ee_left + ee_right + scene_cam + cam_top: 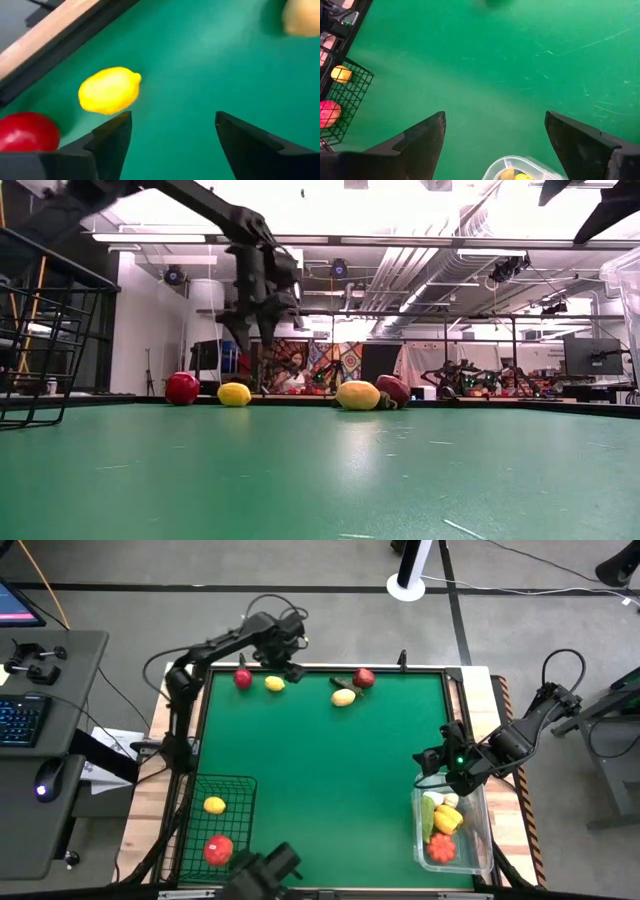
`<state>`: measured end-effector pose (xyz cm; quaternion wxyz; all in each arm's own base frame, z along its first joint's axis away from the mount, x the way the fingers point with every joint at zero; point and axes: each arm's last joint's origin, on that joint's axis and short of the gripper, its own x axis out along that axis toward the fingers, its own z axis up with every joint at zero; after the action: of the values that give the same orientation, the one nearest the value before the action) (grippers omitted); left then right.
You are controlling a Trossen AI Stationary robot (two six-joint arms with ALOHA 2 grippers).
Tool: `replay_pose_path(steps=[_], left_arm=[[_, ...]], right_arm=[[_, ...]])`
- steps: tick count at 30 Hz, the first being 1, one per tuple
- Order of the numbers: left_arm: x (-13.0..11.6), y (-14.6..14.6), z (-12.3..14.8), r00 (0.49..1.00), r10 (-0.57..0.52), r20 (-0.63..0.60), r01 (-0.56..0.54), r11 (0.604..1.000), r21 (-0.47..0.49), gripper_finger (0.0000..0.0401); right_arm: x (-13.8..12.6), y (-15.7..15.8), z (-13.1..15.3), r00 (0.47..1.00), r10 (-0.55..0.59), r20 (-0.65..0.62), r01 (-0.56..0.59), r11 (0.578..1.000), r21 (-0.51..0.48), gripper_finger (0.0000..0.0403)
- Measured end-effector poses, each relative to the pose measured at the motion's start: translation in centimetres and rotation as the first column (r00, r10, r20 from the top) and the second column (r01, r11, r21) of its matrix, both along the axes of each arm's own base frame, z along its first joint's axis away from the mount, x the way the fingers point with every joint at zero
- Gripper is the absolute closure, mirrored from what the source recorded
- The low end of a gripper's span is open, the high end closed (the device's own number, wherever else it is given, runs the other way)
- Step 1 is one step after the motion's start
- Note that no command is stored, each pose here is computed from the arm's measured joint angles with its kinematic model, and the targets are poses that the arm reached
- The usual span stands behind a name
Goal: Sort produce into baskets
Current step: Put the yellow lemon into the black wire basket
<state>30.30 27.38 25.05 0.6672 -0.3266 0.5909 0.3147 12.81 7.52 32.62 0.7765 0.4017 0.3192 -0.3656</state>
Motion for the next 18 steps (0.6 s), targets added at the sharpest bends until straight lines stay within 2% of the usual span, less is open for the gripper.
replay_pose_path(steps=[2, 5, 9, 13, 18], left_arm=[[0.6, 0.4, -0.6, 0.998, -0.013, -0.069, 0.013, 1.000, 0.001, 0.0117], [1.5, 0.7, -1.5, 0.972, -0.086, -0.217, 0.092, 0.996, 0.019, 0.0115], [2.6, 0.6, -3.1, 0.883, -0.237, -0.406, 0.254, 0.967, -0.013, 0.0114], [3.9, 0.3, -5.5, 0.803, -0.349, -0.483, 0.369, 0.928, -0.057, 0.0114], [5.3, -0.1, -6.7, 0.729, -0.410, -0.549, 0.481, 0.877, -0.016, 0.0114]], right_arm=[[0.0, 0.0, 0.0, 1.000, 0.000, 0.000, 0.000, 1.000, 0.000, 0.0070], [0.0, 0.0, 0.0, 1.000, 0.000, 0.000, 0.000, 1.000, -0.001, 0.0070], [0.0, 0.0, 0.0, 1.000, 0.000, -0.001, 0.000, 1.000, -0.002, 0.0070], [0.0, 0.0, 0.0, 1.000, 0.000, -0.002, 0.000, 1.000, -0.003, 0.0070], [0.0, 0.0, 0.0, 1.000, -0.001, -0.001, 0.001, 1.000, -0.003, 0.0070]])
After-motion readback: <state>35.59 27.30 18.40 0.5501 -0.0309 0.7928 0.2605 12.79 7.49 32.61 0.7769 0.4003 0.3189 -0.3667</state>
